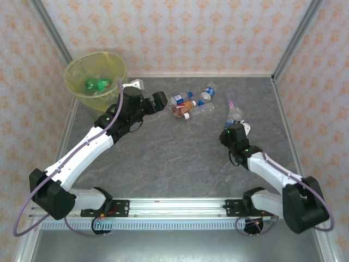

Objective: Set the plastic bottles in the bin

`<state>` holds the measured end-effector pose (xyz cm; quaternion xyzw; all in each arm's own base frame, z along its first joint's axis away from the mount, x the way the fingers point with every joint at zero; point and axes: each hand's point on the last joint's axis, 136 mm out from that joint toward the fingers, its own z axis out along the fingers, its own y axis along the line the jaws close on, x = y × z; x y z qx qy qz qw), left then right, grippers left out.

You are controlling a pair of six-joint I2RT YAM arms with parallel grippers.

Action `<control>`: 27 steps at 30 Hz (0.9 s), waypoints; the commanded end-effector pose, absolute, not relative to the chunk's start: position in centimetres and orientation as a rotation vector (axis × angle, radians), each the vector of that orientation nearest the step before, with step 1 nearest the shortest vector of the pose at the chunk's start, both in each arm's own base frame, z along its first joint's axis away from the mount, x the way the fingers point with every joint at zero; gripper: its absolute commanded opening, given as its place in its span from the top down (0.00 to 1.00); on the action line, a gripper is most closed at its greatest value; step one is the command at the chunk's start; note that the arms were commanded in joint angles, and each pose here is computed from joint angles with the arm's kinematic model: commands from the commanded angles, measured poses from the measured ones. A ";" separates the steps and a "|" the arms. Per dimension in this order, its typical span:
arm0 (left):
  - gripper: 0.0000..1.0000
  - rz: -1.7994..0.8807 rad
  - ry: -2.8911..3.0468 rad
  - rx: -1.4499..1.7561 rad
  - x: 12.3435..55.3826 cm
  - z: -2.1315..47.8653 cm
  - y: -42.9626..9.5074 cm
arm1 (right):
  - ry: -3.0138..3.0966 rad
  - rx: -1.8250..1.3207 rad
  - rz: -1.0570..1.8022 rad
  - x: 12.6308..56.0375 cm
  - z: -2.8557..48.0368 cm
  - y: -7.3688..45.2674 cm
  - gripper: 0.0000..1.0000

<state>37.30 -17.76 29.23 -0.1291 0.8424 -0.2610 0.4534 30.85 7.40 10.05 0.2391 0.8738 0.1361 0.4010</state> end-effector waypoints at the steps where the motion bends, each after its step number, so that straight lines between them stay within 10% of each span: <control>1: 0.01 -0.698 2.033 -0.333 38.0 30.9 -17.7 | 2.142 0.519 0.319 30.7 13.2 7.6 0.64; 27: 0.10 -1.298 1.984 -0.045 36.7 33.7 -26.2 | 1.946 -0.151 0.509 28.7 26.5 26.4 0.68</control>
